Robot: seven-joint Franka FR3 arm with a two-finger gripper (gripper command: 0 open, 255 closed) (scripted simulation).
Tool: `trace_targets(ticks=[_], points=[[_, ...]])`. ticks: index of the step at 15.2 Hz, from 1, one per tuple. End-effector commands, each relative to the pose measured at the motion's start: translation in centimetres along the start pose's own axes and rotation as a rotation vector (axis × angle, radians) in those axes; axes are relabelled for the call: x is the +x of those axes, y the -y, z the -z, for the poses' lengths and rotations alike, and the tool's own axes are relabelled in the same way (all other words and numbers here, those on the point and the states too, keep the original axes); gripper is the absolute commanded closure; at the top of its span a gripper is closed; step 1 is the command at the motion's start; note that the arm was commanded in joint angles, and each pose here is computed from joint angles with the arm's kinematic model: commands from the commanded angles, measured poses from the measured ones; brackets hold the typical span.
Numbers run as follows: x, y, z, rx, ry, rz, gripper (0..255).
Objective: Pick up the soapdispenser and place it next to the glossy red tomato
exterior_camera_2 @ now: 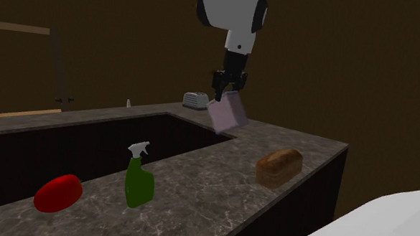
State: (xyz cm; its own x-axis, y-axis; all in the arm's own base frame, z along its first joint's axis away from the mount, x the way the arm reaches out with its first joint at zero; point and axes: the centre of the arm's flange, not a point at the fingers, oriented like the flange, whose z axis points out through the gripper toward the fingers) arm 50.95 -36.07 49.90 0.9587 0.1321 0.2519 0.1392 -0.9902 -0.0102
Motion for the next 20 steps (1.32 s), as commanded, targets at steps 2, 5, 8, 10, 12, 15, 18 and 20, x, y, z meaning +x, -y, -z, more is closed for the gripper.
trace_targets(ticks=[2, 5, 8, 10, 12, 15, 18, 20], points=[[1.7, 3.7, -0.4, -0.001, 0.0, -0.001, 255], [3.1, 7.3, -0.8, -0.001, 0.0, -0.001, 255], [4.5, 11.0, -1.2, -0.001, 0.0, -0.001, 255], [5.5, 13.5, -1.4, -0.001, 0.0, -0.001, 255], [6.4, 15.9, -1.7, -0.001, 0.0, -0.001, 255], [7.8, 19.6, -2.1, -0.001, 0.0, -0.001, 255], [9.2, 23.3, -2.5, -0.001, 0.0, -0.001, 255], [10.2, 25.7, -2.7, -0.001, 0.0, -0.001, 255]])
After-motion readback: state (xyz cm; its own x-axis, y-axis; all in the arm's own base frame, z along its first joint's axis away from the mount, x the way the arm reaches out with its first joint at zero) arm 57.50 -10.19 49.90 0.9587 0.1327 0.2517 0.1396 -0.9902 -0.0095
